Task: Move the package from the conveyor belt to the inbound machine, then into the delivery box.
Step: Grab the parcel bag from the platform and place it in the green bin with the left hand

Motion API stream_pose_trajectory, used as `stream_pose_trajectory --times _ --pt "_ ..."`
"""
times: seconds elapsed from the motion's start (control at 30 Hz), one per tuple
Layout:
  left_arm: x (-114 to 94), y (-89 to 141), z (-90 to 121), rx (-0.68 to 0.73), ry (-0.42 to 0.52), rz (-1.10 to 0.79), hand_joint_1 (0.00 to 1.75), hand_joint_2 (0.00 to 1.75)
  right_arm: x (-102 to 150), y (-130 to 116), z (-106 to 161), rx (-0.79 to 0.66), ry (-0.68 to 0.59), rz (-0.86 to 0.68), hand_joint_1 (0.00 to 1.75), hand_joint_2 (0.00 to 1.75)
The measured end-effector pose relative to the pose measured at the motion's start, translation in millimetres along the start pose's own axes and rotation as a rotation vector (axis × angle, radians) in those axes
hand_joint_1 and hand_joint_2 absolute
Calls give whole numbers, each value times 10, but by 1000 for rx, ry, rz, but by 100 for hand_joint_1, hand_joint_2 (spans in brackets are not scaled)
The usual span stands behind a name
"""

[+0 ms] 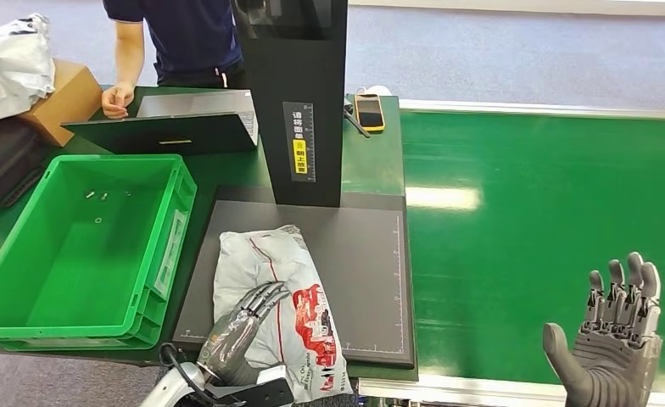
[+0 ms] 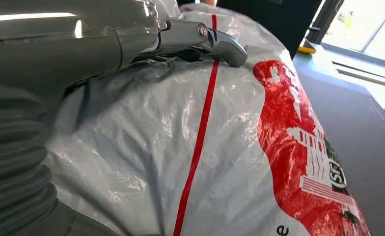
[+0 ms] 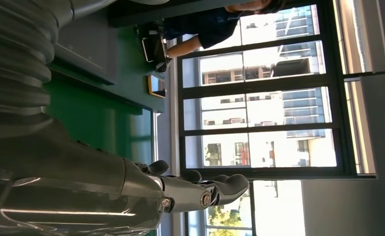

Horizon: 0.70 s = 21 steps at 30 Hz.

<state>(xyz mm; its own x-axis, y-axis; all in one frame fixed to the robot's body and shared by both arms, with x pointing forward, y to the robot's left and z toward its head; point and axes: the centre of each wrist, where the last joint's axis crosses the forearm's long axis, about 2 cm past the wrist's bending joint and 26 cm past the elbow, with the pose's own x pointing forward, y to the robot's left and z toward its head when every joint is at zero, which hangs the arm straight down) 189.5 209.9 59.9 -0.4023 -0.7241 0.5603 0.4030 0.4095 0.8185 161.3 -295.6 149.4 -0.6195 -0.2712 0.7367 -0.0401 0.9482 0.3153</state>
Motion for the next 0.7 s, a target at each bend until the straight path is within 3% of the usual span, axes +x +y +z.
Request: stream_pose_trajectory --times 0.1,0.7 --pt "-39 -36 11 -33 4 -6 175 175 0 1 -9 -7 -6 -10 0 175" --pt "-92 13 -45 -27 -37 -34 175 175 7 -16 -2 3 -4 -22 0 175"
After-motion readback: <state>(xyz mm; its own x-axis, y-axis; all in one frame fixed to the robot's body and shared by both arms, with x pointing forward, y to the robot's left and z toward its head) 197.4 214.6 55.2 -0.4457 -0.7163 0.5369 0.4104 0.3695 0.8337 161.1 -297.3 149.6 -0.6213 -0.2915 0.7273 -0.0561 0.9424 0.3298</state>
